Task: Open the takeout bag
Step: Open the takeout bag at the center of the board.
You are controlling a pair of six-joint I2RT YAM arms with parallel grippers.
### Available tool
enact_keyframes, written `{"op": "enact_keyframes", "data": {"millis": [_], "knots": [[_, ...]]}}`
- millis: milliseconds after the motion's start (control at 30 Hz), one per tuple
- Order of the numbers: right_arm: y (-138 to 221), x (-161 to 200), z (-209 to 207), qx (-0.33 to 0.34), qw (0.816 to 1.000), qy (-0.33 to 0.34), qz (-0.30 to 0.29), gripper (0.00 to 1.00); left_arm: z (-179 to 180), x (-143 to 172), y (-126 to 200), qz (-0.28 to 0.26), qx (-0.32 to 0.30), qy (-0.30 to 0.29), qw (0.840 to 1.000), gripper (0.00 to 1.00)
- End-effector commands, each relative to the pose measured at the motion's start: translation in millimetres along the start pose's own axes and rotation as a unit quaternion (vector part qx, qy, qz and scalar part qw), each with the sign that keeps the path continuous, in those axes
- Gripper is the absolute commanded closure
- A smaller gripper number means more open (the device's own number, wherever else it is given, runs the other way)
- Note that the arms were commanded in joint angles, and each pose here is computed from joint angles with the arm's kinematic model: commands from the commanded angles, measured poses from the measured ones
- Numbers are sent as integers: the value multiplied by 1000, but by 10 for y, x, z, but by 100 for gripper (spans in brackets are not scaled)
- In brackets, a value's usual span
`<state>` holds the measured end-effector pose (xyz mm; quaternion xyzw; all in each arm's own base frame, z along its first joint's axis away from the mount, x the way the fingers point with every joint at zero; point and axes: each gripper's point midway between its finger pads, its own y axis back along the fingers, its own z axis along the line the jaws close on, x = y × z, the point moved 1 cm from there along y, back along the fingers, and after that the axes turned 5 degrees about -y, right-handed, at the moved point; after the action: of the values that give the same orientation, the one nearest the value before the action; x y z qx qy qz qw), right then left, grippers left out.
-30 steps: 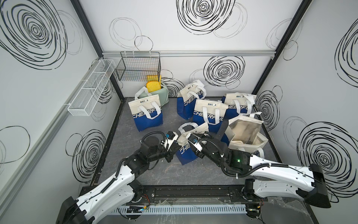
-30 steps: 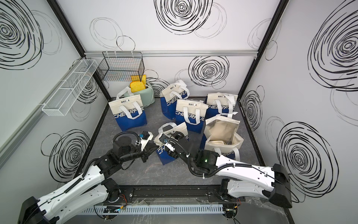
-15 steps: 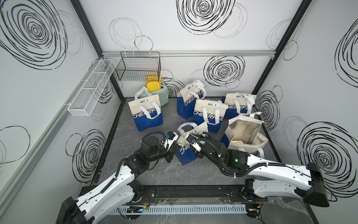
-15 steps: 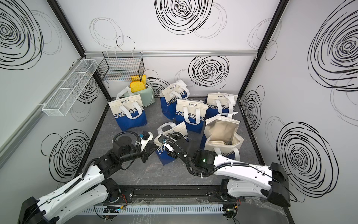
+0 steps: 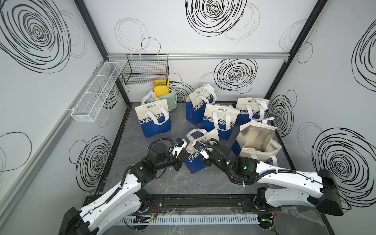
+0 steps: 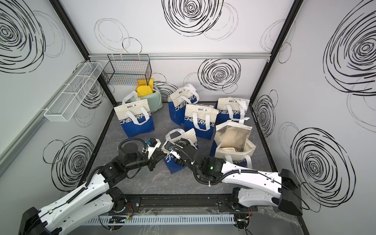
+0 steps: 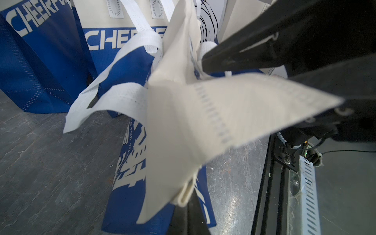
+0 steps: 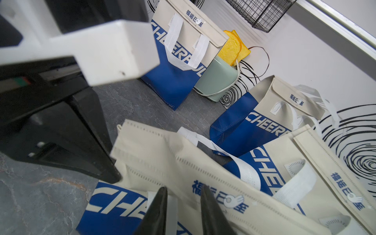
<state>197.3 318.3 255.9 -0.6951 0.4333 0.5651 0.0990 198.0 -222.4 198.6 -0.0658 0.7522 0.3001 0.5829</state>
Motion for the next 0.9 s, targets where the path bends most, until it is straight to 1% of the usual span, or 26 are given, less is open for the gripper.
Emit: {"op": "enact_keyframes", "data": {"millis": [0,33,133,200,233,300,367,433,467,500,567,733,867], "knots": [[-2,-153,-35,6,1000,-6,-22,72,-54,-35,25,3,11,-10,1000,100],[-2,-161,-41,7,1000,-6,-23,73,-57,-35,26,4,12,-11,1000,100],[-14,-183,-79,19,1000,-9,-23,82,-66,-25,26,7,14,-14,1000,100],[-27,-201,-128,35,999,-11,-21,97,-72,-17,32,9,15,-16,1000,100],[-33,-202,-168,47,999,-12,-18,100,-72,-19,36,9,14,-17,1000,100],[-41,-219,-290,83,996,-24,-8,100,-66,3,39,12,12,-17,1000,100],[-50,-247,-404,103,994,-44,9,100,-48,31,40,18,7,-15,1000,100],[-65,-289,-496,115,991,-58,24,100,10,118,27,37,-5,-4,999,100],[-67,-316,-534,119,990,-62,29,100,63,204,11,55,-13,7,998,100],[-67,-349,-564,121,990,-65,32,100,107,277,-2,71,-18,17,997,100],[-62,-428,-604,124,989,-70,32,100,149,321,-27,76,-18,34,996,100],[-44,-623,-713,124,988,-82,41,100,297,397,-32,87,-49,65,993,100],[-7,-756,-824,118,987,-97,49,100,443,521,-29,99,-72,107,987,100]]}}
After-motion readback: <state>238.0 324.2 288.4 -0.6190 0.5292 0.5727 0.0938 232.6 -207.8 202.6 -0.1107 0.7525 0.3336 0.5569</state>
